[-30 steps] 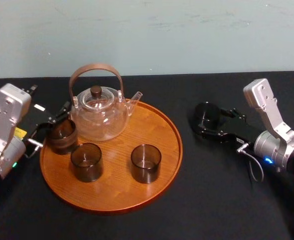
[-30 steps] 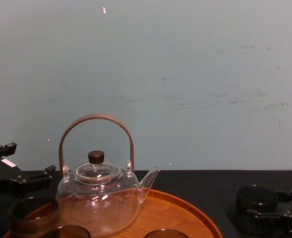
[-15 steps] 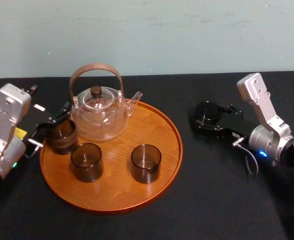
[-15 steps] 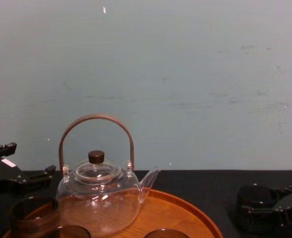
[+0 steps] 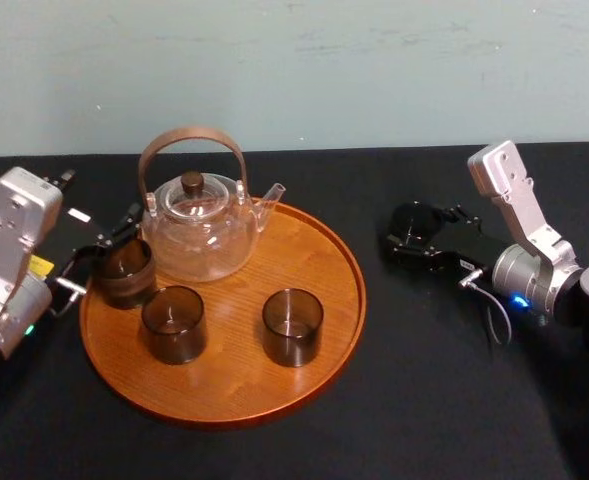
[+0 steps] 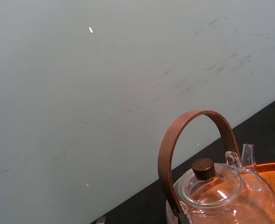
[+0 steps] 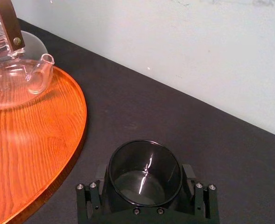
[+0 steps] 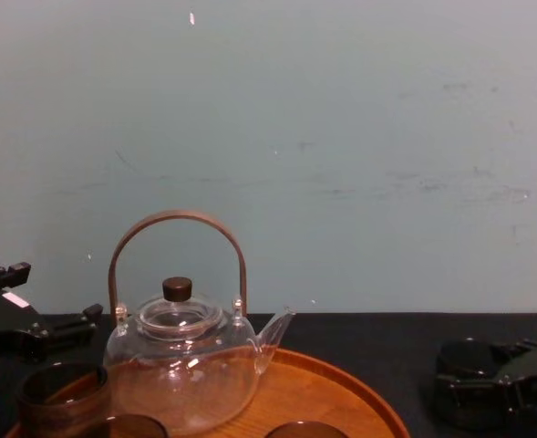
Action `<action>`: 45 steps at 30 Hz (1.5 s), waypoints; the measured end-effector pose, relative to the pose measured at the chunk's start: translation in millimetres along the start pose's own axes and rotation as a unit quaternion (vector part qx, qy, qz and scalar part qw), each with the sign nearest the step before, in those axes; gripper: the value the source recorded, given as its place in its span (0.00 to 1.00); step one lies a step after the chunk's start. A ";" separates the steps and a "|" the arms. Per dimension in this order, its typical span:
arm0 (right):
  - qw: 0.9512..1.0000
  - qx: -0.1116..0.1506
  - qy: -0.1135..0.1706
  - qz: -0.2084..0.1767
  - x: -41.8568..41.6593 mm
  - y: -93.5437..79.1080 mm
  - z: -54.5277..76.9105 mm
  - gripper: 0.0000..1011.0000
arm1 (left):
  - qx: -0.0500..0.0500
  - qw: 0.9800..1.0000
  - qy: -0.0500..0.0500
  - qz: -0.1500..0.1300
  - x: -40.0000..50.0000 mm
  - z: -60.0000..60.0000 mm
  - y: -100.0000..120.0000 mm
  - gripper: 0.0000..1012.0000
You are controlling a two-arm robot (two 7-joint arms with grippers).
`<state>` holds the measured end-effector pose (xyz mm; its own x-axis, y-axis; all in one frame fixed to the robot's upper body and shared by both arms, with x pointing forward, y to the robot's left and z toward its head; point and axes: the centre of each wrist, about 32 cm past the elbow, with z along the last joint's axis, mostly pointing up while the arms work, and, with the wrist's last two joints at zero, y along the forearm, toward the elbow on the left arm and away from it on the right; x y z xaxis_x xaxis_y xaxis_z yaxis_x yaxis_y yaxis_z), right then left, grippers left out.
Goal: Pick up the glass from the table and place it on the tray.
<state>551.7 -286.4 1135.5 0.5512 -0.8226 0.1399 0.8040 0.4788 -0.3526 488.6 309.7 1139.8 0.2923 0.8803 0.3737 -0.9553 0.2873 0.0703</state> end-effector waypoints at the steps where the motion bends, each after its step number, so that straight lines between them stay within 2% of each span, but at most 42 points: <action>1: 1.000 0.000 0.000 0.000 -0.1 -0.1 -0.1 0.99 | 0.000 1.000 0.000 0.000 0.0 0.0 0.0 0.99; 4: 1.000 0.000 0.000 0.000 -0.2 -0.4 -0.3 0.93 | 0.000 1.000 0.000 0.000 0.0 0.0 0.0 0.99; 9: 1.000 0.000 0.000 0.000 -0.2 -0.6 -0.3 0.90 | 0.000 1.000 0.000 0.000 0.0 0.0 0.0 0.99; 31: 1.000 0.007 0.003 0.001 1.0 -1.7 0.3 0.90 | 0.000 1.000 0.000 0.000 0.0 0.0 0.0 0.99; 36: 1.000 0.018 0.002 0.008 -0.8 -0.8 5.1 0.90 | 0.000 1.000 0.000 0.000 0.0 0.0 0.0 0.99; 45: 0.999 0.031 -0.020 0.037 -9.4 7.9 17.8 0.90 | 0.000 1.000 0.000 0.000 0.0 0.0 0.0 0.99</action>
<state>556.8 -269.4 1147.9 0.6175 -0.7718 0.1517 0.7720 0.5576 -0.3052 488.6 309.7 1139.8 0.2923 0.8803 0.3738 -0.9553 0.2873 0.0703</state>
